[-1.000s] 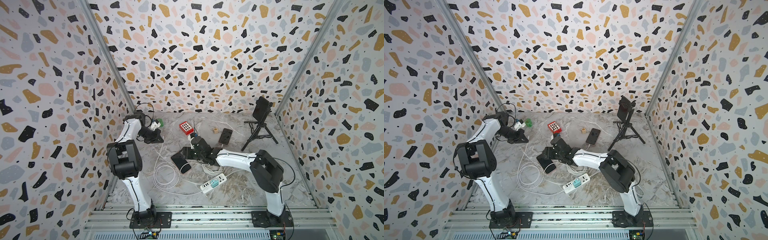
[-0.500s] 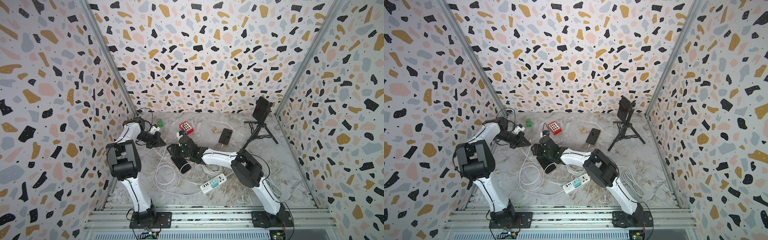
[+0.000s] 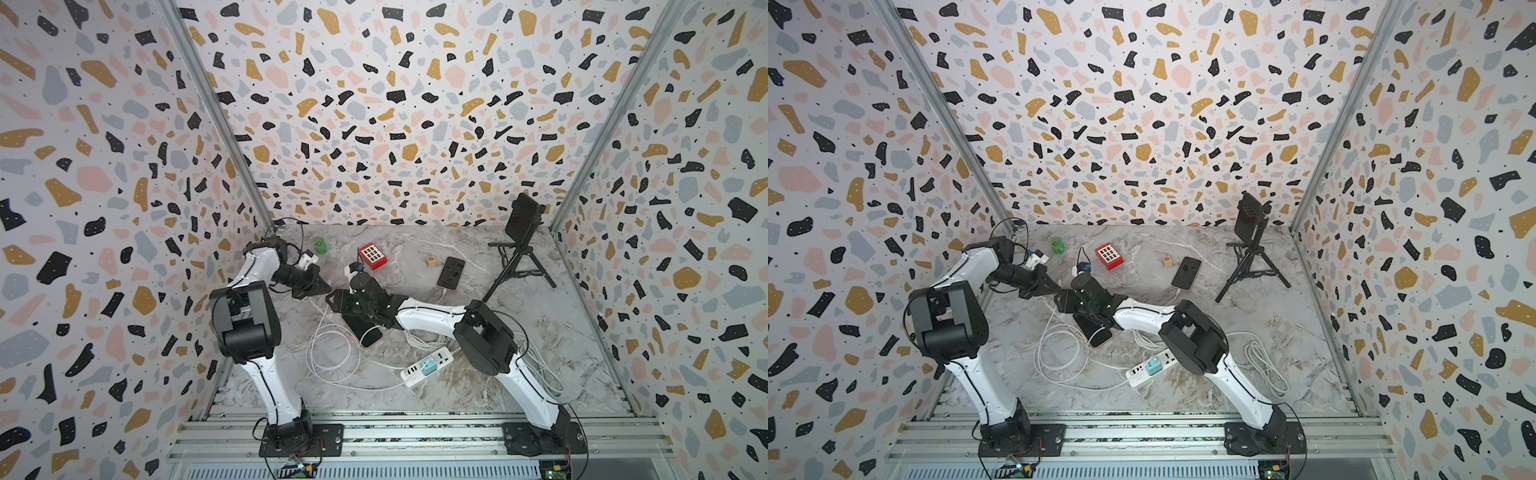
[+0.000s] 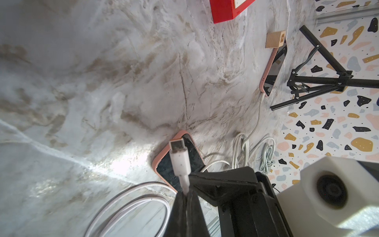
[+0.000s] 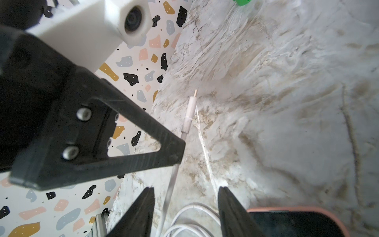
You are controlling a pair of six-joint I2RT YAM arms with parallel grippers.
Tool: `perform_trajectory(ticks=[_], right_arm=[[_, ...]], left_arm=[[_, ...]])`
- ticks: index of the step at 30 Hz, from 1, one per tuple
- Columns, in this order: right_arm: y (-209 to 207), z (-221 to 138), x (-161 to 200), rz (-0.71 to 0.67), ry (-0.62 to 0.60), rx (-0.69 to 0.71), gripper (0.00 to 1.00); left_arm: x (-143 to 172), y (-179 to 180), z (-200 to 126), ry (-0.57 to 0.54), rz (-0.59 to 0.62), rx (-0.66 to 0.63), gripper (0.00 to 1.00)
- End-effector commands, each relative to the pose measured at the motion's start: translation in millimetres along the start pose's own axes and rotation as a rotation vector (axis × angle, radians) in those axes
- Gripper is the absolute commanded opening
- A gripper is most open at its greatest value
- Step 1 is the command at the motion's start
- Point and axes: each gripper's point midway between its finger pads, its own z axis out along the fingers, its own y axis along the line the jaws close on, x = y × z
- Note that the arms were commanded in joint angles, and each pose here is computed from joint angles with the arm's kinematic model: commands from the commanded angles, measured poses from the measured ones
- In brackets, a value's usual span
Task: Plug the charging cable into the phone
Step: Pick up the charging cable from the center of the board.
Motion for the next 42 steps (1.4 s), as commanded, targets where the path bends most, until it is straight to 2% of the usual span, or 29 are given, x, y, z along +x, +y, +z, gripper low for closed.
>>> perform_trajectory(ticks=[1, 10, 15, 16, 19, 26, 30, 36, 42], right_arm=[[19.6, -1.4, -9.4, 0.011, -0.016, -0.043, 0.51], [25.6, 9.2, 0.4, 0.016, 0.017, -0.076, 0.21], [30.3, -1.2, 2.2, -0.021, 0.033, -0.083, 0.05], [33.5, -5.6, 0.4, -0.029, 0.027, -0.093, 0.00], [43.6, -19.8, -3.4, -0.067, 0.019, -0.121, 0.00], [70.2, -58.7, -14.2, -0.179, -0.004, -0.190, 0.00], [88.3, -79.9, -12.5, -0.249, 0.013, -0.269, 0.00], [109.4, -112.7, -10.2, -0.328, 0.024, -0.388, 0.00], [122.5, -130.5, -8.4, -0.324, 0.041, -0.471, 0.00]], left_arm=[[6.1, -9.1, -4.4, -0.006, -0.004, 0.039, 0.00], [12.5, -16.5, -3.6, 0.007, -0.012, 0.085, 0.00], [12.4, -26.1, -20.3, -0.020, 0.034, 0.101, 0.45], [12.0, -27.6, -25.5, -0.036, 0.046, 0.098, 0.51], [11.9, -30.8, -40.9, -0.084, 0.076, 0.101, 0.61], [24.5, -43.9, -58.4, -0.128, 0.154, 0.133, 0.63], [30.7, -67.2, -67.7, -0.156, 0.213, 0.247, 0.64], [49.8, -112.8, -93.6, -0.184, 0.390, 0.407, 0.64], [66.1, -140.2, -110.0, -0.198, 0.462, 0.533, 0.64]])
